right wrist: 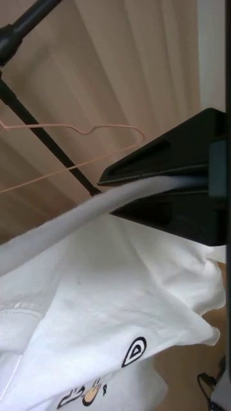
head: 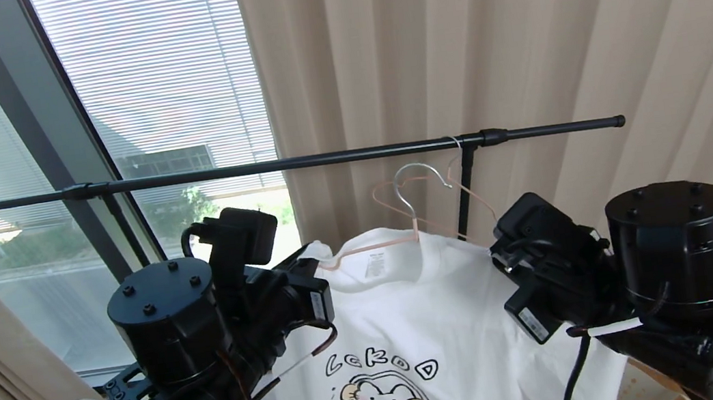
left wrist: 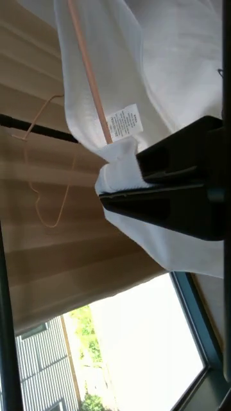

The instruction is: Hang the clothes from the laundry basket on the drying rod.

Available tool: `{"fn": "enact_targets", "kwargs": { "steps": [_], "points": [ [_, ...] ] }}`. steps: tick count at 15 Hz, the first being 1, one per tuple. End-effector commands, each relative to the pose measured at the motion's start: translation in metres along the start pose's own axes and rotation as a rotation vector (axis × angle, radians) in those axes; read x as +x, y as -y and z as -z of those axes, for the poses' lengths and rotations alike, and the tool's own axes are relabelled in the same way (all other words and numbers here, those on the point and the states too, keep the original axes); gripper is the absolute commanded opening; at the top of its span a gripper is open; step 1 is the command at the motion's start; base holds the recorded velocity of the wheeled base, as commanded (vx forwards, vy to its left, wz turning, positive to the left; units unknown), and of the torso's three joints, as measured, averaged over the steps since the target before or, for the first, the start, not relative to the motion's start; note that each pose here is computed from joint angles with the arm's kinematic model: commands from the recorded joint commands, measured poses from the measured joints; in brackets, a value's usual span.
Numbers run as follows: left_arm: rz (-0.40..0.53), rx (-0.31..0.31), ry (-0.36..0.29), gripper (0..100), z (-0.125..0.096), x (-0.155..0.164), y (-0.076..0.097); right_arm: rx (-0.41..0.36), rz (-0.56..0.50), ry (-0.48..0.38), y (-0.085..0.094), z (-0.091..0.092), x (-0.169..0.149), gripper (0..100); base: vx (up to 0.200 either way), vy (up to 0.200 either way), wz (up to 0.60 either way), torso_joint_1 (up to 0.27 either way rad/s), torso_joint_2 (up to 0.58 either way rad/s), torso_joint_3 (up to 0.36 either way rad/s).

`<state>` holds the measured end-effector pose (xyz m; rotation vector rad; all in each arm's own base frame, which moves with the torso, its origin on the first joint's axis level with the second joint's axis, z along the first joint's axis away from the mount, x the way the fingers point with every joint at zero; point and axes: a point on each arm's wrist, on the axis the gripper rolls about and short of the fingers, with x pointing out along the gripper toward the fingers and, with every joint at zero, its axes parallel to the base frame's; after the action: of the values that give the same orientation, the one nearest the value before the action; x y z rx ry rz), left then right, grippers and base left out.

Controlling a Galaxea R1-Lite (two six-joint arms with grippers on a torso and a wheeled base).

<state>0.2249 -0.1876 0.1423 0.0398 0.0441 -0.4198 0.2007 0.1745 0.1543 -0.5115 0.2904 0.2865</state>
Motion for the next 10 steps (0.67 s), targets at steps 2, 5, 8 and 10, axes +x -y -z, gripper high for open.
{"fn": "enact_targets", "kwargs": {
  "steps": [2, 5, 8, 10],
  "points": [
    [0.027, -0.001, 0.008, 0, -0.002, -0.002, 0.009, -0.004, -0.008, -0.007, -0.019, 0.008, 0.014, 0, 0.000, 0.000, 0.00, 0.000, 0.00, 0.000],
    [0.023, -0.007, 0.027, 0, -0.006, -0.001, 0.010, 0.047, -0.073, 0.031, -0.024, 0.005, 0.012, 0, 0.000, 0.000, 0.00, 0.000, 0.00, 0.000],
    [0.055, -0.019, 0.065, 0, -0.017, -0.005, 0.018, 0.056, -0.085, 0.015, -0.030, 0.009, 0.019, 0, 0.000, 0.000, 0.00, 0.000, 0.00, 0.000],
    [0.073, -0.021, 0.071, 0, -0.023, -0.010, 0.022, 0.074, -0.077, 0.048, -0.033, 0.009, 0.024, 0, 0.000, 0.000, 0.00, 0.000, 0.00, 0.000]
  ]
}}
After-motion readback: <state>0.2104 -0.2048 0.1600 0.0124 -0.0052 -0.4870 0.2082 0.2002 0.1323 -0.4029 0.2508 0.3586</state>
